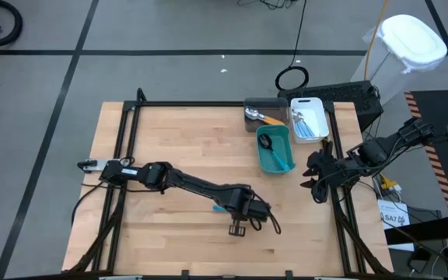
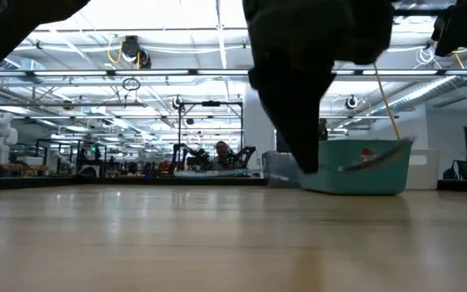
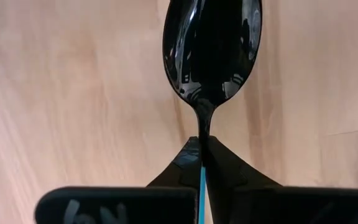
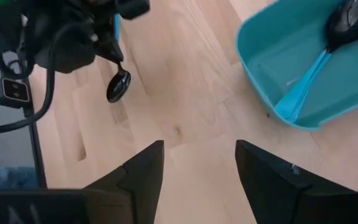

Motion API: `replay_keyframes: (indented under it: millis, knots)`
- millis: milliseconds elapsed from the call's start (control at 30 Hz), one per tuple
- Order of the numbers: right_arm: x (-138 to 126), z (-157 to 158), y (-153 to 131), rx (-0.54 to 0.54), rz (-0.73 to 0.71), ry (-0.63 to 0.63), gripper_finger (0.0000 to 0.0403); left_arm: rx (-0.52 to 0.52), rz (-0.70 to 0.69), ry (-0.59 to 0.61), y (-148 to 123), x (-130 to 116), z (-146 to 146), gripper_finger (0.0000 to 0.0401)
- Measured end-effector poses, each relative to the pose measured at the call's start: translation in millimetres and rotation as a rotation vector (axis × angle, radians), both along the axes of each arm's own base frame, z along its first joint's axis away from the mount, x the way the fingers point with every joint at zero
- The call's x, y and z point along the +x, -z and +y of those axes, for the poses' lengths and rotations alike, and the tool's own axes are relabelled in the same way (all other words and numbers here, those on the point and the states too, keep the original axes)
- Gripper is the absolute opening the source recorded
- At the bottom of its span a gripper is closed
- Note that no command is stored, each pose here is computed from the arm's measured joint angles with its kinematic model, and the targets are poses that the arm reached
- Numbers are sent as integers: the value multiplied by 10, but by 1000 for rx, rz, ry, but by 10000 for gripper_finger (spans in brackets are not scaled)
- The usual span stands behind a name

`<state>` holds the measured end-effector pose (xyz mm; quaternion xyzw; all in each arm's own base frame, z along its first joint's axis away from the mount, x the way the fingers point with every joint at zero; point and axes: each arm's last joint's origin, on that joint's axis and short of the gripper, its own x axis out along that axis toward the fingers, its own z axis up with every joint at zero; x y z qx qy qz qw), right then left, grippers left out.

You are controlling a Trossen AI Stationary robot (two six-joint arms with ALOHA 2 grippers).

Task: Sort silverware by color (type)
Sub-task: Put the blue spoon into the green bin

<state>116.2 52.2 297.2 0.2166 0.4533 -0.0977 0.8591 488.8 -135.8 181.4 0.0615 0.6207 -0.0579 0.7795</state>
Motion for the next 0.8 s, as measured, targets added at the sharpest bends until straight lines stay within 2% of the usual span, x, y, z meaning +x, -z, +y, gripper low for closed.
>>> replay_keyframes:
  millis: [133,267,333,633,800]
  knots:
    - [-11,-8,-2,28,2,45,192,-12,-51,-112,-185,0,91,5]
    - [-90,-68,-38,53,11,188,192,-10,-135,-265,-412,-3,199,5]
    - [-143,-101,-127,59,-17,210,192,-26,-184,-345,-546,-11,251,5]
    - [-296,-239,-543,-82,-221,229,192,-102,-503,-658,-1066,56,518,5]
    - [-312,-252,-607,-126,-245,191,192,-173,-705,-783,-1268,161,668,5]
